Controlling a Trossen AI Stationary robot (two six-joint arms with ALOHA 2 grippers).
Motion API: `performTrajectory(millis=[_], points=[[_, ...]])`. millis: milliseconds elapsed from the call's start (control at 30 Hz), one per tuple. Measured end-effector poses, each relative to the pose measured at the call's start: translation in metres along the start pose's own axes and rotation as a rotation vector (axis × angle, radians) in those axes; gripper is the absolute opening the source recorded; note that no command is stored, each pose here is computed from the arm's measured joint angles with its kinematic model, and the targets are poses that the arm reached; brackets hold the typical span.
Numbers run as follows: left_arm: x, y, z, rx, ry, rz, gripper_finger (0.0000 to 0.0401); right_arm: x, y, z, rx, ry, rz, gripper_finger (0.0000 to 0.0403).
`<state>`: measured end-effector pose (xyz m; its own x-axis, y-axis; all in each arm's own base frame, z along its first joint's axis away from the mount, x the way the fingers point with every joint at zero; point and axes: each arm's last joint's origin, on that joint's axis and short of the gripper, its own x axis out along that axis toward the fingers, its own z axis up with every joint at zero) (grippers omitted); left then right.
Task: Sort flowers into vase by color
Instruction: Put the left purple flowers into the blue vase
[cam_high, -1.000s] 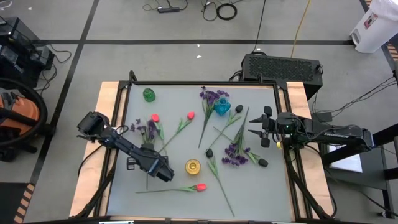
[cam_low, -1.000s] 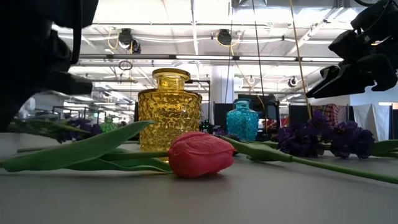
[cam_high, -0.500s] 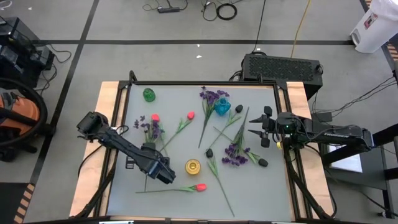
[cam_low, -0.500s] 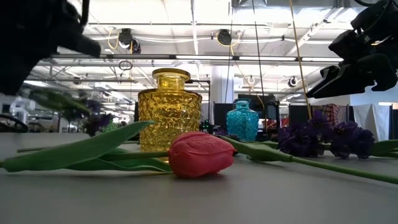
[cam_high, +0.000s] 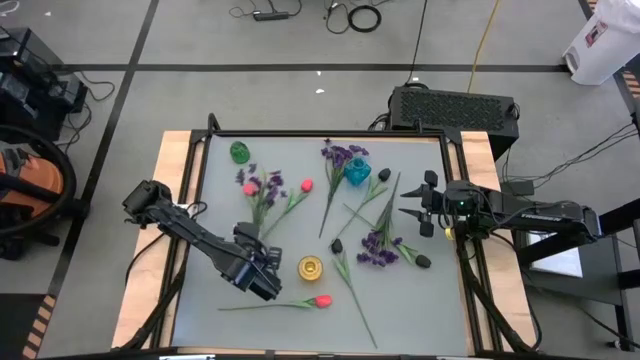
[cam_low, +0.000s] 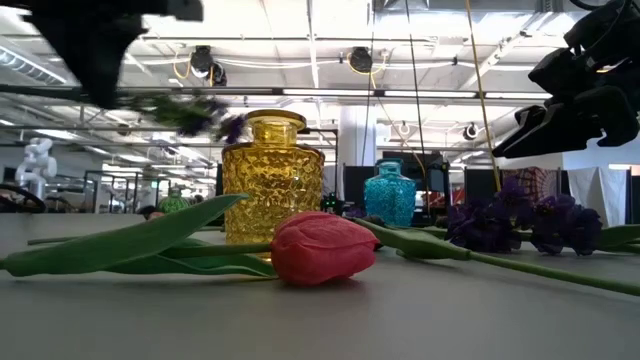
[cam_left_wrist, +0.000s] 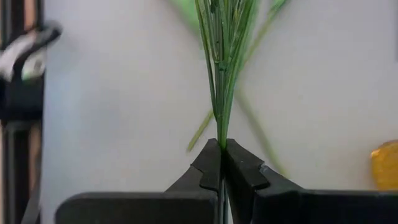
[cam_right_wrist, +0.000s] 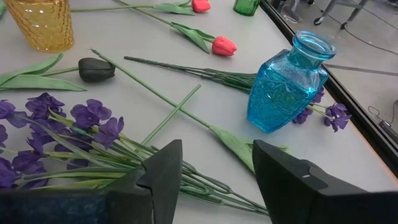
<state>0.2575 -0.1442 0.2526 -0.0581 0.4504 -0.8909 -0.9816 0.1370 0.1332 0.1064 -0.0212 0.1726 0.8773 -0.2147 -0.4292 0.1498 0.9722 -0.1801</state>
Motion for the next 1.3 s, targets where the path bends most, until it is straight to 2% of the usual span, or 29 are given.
performTrajectory(millis=[533, 800, 967, 1133, 1300], points=[[-0.014, -0.001, 0.026, 0.156, -0.583, -0.227, 0.0011, 0.000, 0.000, 0.000, 0.000, 0.000, 0.000, 0.0187], [-0.026, 0.013, 0.063, 0.223, -0.759, -0.220, 0.0011, 0.000, 0.000, 0.000, 0.000, 0.000, 0.000, 0.0187], [-0.030, 0.039, 0.089, 0.233, -0.858, -0.198, 0.0011, 0.000, 0.000, 0.000, 0.000, -0.001, 0.000, 0.0187], [-0.025, 0.080, 0.111, 0.206, -0.895, -0.177, 0.0011, 0.000, 0.000, 0.000, 0.000, 0.000, 0.000, 0.0187], [-0.012, 0.121, 0.124, 0.141, -0.993, -0.159, 0.0011, 0.000, 0.000, 0.000, 0.000, 0.000, 0.000, 0.0187]])
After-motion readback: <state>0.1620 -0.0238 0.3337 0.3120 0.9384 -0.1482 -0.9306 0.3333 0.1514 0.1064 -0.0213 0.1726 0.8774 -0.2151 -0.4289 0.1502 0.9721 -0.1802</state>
